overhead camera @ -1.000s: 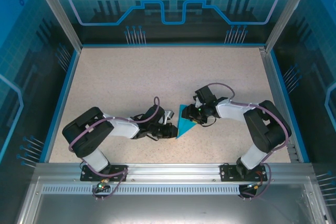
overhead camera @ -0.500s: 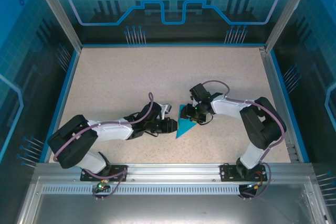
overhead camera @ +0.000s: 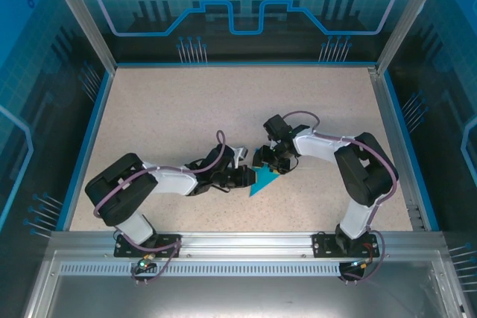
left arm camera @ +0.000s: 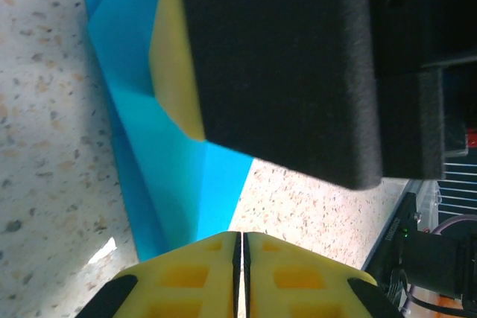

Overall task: Fold a paper plane with a square sheet of paper (pick it up from the middle)
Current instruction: Fourth fold the wing at the center of the table.

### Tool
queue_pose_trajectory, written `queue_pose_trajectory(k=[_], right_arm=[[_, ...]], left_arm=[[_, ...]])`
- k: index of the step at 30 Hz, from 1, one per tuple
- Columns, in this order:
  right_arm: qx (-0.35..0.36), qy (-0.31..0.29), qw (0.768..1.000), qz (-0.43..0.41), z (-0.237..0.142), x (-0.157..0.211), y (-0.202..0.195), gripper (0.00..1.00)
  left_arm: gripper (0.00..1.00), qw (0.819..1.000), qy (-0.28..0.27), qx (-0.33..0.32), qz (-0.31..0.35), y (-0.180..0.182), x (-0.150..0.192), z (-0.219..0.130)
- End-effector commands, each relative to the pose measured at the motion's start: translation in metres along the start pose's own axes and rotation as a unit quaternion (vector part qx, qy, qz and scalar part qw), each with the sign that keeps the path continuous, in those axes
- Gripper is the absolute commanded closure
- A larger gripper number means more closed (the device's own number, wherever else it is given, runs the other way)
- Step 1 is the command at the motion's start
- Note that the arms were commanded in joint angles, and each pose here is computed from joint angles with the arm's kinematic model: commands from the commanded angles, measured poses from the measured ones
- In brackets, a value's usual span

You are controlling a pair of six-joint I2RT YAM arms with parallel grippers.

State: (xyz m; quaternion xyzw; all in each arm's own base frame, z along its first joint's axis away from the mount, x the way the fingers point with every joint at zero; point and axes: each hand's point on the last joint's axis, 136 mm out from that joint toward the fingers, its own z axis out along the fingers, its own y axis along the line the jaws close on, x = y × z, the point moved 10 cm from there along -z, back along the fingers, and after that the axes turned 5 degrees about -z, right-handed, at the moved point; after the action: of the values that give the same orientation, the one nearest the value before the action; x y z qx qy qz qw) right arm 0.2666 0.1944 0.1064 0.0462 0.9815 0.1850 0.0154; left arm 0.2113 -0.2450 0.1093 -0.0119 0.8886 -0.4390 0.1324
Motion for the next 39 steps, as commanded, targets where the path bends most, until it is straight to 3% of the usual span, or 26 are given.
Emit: queue_pose_trajectory(k=[1,21,32,39], right_arm=[[0.105,0.052,0.993,0.031,0.036,0.02,-0.034,0.37],[0.108,0.06,0.992,0.04,0.042,0.022,-0.038,0.39],[0.045,0.026,0.998,0.019,0.027,0.02,-0.035,0.32],[0.041,0.02,0.999,0.013,0.022,0.024,-0.045,0.34]], left_arm=[[0.87,1.0,0.0,0.022,0.012,-0.011,-0.006,0.006],[0.91,0.999,0.018,-0.04,0.003,0.008,-0.005,0.021],[0.91,0.998,0.027,-0.055,-0.002,0.015,-0.003,0.026],[0.92,0.998,0.028,-0.053,-0.003,0.015,-0.004,0.027]])
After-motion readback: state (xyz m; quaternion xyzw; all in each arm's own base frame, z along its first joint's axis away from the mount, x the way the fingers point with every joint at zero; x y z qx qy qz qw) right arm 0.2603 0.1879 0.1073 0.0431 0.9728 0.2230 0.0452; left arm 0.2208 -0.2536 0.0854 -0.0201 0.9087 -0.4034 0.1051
